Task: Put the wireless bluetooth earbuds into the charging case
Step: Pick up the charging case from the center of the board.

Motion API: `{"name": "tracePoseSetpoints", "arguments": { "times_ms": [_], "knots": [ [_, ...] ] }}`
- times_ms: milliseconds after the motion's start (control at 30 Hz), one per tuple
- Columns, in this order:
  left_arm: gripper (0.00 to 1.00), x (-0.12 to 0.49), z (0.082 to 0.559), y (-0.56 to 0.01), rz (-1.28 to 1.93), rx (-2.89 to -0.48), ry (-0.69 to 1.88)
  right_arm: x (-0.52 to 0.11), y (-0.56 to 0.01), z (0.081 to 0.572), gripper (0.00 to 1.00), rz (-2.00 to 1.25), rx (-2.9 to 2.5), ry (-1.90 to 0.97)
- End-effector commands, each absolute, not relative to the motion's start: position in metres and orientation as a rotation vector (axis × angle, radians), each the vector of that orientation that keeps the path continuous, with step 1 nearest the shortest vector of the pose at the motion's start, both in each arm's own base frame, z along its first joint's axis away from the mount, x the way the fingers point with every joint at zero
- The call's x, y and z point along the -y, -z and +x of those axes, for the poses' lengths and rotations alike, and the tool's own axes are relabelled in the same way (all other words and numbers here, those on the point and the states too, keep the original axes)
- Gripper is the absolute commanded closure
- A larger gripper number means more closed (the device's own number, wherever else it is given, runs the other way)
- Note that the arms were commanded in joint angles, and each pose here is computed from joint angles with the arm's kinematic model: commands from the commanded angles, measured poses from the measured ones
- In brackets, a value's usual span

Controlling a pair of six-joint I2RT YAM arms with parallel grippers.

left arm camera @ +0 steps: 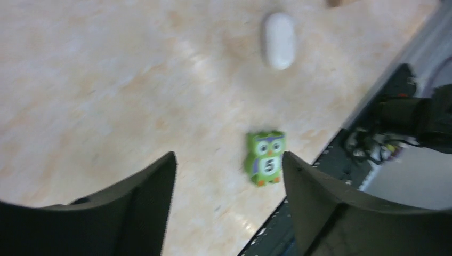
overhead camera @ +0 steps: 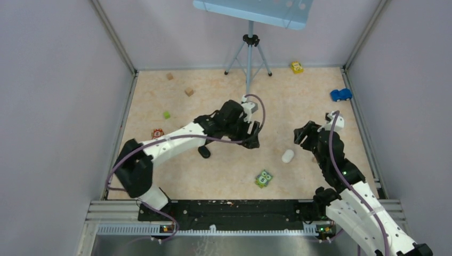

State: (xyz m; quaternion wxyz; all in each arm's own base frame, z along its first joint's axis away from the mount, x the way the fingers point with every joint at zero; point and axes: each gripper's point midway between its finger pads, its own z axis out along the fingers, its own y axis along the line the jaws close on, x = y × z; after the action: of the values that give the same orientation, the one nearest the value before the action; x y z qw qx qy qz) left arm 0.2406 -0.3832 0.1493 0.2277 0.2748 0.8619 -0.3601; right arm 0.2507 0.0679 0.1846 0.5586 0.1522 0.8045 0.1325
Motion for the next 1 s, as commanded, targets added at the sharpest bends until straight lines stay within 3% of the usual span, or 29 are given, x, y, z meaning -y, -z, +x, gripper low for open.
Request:
{"name": "tracePoseSetpoints", "arguments": {
  "times_ms": [0, 67, 100, 433, 800, 967],
  "knots": [
    [0.17, 0.295, 0.262, -0.149, 0.492, -2.346, 0.508, -0.084, -0.198, 0.264, 0.42, 0.326, -1.851, -0.397],
    [0.03, 0.255, 0.266, -0.144, 0.327, -2.359, 0.339, -0.092, -0.197, 0.269, 0.42, 0.314, -1.854, -0.429],
    [0.02, 0.238, 0.266, -0.140, 0.249, -2.364, 0.283, -0.096, -0.197, 0.272, 0.42, 0.308, -1.854, -0.445],
    [0.02, 0.163, 0.258, -0.089, -0.246, -2.495, 0.198, -0.122, -0.189, 0.286, 0.43, 0.250, -1.906, -0.532],
    [0.17, 0.146, 0.263, -0.040, -0.703, -2.491, -0.005, -0.126, -0.184, 0.284, 0.44, 0.263, -1.917, -0.570],
    [0.30, 0.151, 0.265, -0.023, -0.724, -2.504, 0.006, -0.126, -0.181, 0.279, 0.44, 0.271, -1.920, -0.581]
  ]
}}
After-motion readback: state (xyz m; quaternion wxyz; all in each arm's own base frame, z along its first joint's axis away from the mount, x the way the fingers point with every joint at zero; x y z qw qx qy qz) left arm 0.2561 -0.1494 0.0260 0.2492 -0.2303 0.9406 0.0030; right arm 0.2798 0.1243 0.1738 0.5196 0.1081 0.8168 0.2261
